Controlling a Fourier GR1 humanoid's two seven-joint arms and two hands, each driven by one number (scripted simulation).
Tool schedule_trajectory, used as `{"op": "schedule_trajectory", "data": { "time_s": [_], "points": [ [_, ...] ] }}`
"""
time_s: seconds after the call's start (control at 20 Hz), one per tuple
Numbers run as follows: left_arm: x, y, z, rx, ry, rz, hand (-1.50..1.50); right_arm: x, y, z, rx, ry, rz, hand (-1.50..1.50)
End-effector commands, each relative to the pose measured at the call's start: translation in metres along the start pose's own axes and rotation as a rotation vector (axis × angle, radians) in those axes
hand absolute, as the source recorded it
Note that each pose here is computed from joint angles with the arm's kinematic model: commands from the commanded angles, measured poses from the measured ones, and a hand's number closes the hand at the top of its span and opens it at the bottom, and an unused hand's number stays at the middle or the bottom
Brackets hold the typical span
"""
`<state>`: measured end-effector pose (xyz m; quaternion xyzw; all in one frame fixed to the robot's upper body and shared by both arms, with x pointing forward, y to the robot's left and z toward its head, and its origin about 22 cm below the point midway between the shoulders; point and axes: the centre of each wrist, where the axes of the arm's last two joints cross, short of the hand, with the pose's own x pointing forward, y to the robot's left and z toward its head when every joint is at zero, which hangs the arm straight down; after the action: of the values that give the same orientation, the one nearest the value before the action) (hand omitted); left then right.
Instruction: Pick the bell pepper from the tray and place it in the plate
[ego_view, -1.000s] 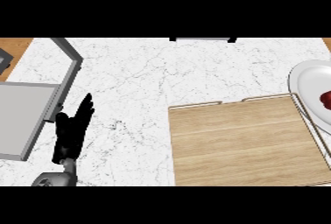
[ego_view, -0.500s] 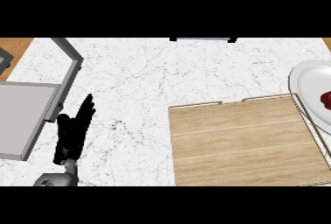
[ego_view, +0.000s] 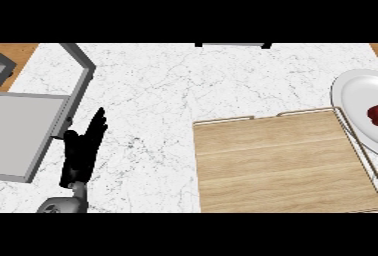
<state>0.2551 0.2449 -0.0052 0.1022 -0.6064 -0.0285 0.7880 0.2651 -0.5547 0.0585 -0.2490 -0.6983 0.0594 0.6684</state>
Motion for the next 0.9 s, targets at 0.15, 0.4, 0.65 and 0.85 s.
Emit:
{"op": "schedule_trajectory", "data": {
  "time_s": [0.15, 0.4, 0.65, 0.85],
  "points": [
    [-0.013, -0.004, 0.002, 0.006, 0.007, 0.002, 0.0, -0.007, -0.022, 0.02, -0.02, 0.032, 0.025, -1.5],
    [0.002, -0.002, -0.005, 0.004, -0.017, 0.013, 0.0, -0.012, -0.036, 0.034, -0.053, 0.035, 0.044, -1.5],
    [-0.01, 0.006, -0.001, 0.002, -0.007, 0.007, 0.0, -0.007, -0.044, 0.034, -0.112, 0.025, 0.026, -1.5],
    [-0.003, 0.007, -0.004, -0.005, -0.004, -0.002, 0.0, -0.012, -0.046, 0.041, -0.12, 0.034, 0.028, -1.5]
  ]
}}
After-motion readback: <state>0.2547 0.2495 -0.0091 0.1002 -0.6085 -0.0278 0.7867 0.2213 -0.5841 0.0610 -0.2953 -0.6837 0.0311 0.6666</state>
